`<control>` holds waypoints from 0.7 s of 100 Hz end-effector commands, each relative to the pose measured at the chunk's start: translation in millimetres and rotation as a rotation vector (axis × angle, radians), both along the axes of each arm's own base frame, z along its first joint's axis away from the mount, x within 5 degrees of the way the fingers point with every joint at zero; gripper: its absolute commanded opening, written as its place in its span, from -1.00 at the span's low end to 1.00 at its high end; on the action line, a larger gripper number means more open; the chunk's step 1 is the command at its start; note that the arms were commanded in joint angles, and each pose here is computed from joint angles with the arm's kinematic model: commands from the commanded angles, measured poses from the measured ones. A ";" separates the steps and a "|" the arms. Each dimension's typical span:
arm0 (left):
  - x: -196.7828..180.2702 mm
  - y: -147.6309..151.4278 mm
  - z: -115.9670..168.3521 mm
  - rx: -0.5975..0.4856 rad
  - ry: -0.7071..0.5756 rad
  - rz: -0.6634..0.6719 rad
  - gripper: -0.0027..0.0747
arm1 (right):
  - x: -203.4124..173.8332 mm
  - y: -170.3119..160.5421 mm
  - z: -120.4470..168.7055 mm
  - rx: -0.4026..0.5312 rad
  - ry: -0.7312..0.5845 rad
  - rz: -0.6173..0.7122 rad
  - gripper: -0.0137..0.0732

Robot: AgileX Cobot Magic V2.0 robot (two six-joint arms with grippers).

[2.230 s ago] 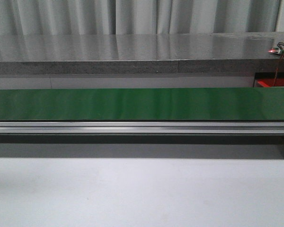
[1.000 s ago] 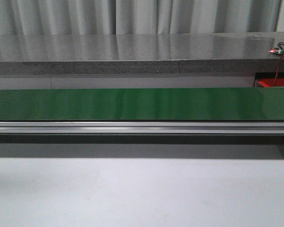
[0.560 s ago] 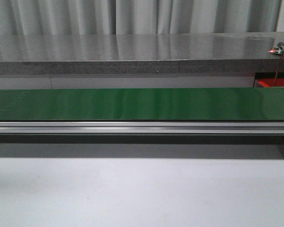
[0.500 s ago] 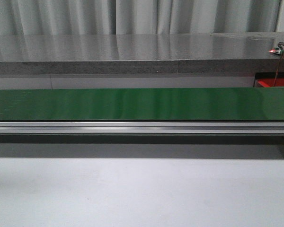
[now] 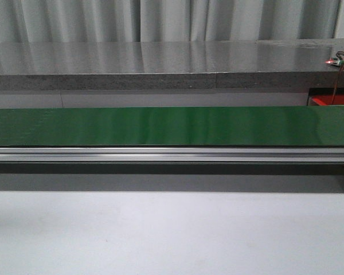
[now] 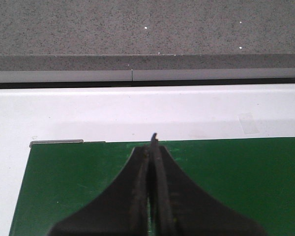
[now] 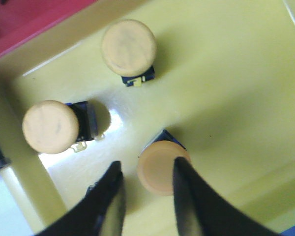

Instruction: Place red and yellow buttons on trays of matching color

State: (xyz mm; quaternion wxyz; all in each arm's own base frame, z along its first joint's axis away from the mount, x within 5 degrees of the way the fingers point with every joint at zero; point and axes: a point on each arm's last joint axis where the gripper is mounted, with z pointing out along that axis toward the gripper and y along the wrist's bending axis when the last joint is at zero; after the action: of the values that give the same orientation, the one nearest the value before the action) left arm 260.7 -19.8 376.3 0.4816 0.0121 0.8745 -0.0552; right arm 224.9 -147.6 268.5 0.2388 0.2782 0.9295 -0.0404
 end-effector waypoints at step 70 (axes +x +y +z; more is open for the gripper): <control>-3.1 -1.0 27.3 -0.030 -0.161 0.006 -0.98 | -95.1 125.1 107.0 -0.313 -0.644 0.393 -0.85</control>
State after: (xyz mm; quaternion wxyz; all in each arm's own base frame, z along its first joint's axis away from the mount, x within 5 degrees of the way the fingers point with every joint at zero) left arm 261.7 -20.0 378.1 0.4911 0.0098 0.8691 -0.0577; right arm 140.8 -28.2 366.2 0.4986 0.0690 0.8631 -0.0413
